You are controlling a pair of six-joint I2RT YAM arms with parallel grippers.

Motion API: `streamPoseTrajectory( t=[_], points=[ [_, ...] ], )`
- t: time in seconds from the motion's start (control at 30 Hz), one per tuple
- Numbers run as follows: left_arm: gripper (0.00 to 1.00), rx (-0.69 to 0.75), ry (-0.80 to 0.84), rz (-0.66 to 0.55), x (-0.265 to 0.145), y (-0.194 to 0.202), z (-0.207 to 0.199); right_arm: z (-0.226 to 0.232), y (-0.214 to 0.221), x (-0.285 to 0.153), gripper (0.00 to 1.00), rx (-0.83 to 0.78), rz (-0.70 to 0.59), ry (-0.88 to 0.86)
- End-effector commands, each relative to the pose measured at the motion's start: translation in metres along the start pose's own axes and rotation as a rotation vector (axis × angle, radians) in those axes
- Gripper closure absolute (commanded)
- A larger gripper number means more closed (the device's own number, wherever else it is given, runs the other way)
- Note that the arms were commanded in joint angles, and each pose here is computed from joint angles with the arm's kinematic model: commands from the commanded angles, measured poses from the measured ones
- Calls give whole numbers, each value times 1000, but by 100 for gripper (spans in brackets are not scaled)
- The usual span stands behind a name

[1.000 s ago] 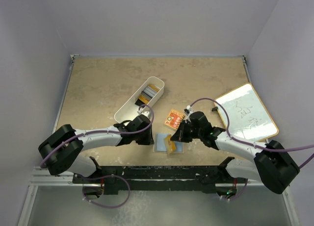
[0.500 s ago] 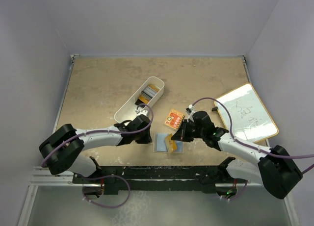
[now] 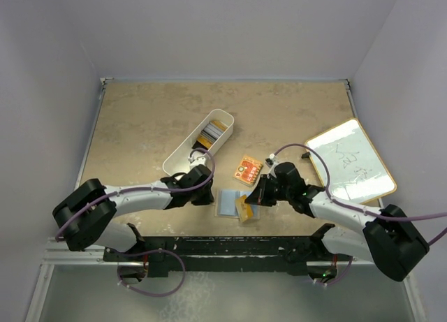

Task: Put the credit cards into the card holder
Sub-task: Insert the credit card into the card holder.

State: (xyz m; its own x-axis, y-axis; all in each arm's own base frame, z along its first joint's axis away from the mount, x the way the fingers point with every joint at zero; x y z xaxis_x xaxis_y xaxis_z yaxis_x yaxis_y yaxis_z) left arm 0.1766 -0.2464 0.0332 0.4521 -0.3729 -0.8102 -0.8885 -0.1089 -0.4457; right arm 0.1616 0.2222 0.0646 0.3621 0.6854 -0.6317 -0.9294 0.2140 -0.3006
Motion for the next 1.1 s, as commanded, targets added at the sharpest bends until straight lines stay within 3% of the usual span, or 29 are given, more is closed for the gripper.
streamPoseTrajectory(
  t=[0.0, 0.4, 1.07],
  points=[
    [100, -17, -39, -6, -2, 6, 12, 3, -5, 5, 100, 10, -24, -35],
    [100, -25, -28, -14, -5, 7, 11, -3, -12, 4, 100, 20, -86, -16],
    [100, -17, -24, -11, -4, 8, 11, -12, -9, 12, 100, 29, -74, -13]
  ],
)
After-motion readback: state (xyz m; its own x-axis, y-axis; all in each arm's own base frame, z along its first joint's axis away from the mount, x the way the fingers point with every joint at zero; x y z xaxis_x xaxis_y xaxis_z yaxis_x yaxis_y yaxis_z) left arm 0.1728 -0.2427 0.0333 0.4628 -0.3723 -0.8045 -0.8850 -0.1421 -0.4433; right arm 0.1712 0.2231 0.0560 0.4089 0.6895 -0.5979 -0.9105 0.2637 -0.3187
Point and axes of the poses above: each gripper's point midway between its finger pads, its own x axis out along the fingers, its own z axis along the line the jaws close on, y = z × x, the point moved 2 cm from there along -x, back along the fingers, and after that the axes turned 1 degree about x, right-handed, at the moved point
